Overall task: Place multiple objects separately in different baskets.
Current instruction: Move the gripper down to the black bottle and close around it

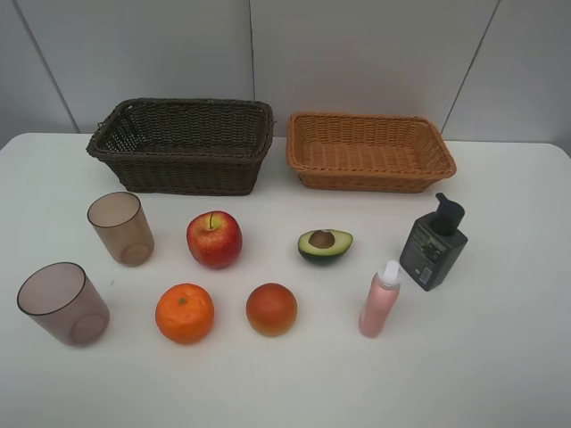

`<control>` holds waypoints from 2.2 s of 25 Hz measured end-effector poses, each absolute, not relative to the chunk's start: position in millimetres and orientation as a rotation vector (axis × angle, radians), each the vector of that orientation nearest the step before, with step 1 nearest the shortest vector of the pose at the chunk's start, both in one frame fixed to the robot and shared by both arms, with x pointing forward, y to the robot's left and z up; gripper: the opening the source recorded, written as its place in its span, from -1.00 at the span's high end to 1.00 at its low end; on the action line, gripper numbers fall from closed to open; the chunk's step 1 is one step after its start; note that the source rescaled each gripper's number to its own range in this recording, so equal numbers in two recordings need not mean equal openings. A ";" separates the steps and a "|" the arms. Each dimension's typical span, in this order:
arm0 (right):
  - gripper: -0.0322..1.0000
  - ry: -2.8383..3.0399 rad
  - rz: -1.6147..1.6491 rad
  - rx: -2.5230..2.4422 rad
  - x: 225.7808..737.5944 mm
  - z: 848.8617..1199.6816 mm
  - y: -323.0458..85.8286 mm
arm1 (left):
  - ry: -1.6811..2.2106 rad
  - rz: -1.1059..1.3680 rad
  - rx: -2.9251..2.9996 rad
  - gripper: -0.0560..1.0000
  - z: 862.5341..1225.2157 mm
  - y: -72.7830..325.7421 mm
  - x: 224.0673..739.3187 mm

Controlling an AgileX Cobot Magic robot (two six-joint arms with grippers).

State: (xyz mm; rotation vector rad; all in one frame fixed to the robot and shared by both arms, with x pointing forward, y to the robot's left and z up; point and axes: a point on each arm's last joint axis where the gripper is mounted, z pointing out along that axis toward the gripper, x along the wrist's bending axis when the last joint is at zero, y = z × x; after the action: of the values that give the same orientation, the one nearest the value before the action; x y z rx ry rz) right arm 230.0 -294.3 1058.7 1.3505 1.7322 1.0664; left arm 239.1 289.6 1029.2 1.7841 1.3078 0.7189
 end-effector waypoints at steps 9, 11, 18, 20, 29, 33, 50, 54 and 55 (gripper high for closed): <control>-0.87 1.733 1.070 1.351 229.9 1058.7 -294.0 | 1.308 0.719 1.784 -0.89 1029.2 289.6 239.1; -0.87 1.733 1.071 1.351 229.9 1058.7 -294.0 | 1.308 0.719 1.784 -0.89 1029.2 289.6 239.1; -0.87 1.765 1.044 1.378 238.3 1068.1 -292.8 | 1.308 0.719 1.784 -0.89 1029.2 289.6 239.1; -0.87 1.797 1.015 1.406 247.8 1075.7 -291.4 | 1.308 0.719 1.784 -0.89 1029.2 289.6 239.1; -0.87 1.932 0.879 1.480 307.1 1108.9 -283.3 | 1.308 0.719 1.784 -0.89 1029.2 289.6 239.1; -0.87 2.003 0.807 1.515 340.4 1115.3 -278.5 | 1.308 0.719 1.784 -0.89 1029.2 289.6 239.1; -0.87 2.210 0.576 1.622 449.7 1061.9 -263.2 | 1.308 0.719 1.784 -0.89 1029.2 289.6 239.1; -0.87 2.264 0.533 1.619 462.4 1047.2 -260.9 | 1.308 0.719 1.784 -0.89 1029.2 289.6 239.1; -0.87 2.278 0.523 1.611 465.2 1043.8 -259.7 | 1.308 0.719 1.784 -0.89 1029.2 289.6 239.1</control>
State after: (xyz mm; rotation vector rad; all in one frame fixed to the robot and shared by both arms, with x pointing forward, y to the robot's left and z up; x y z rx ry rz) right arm 465.2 -259.7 1043.8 1.6109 2.2780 0.5234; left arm 239.1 289.6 1029.2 1.7841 1.3078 0.7189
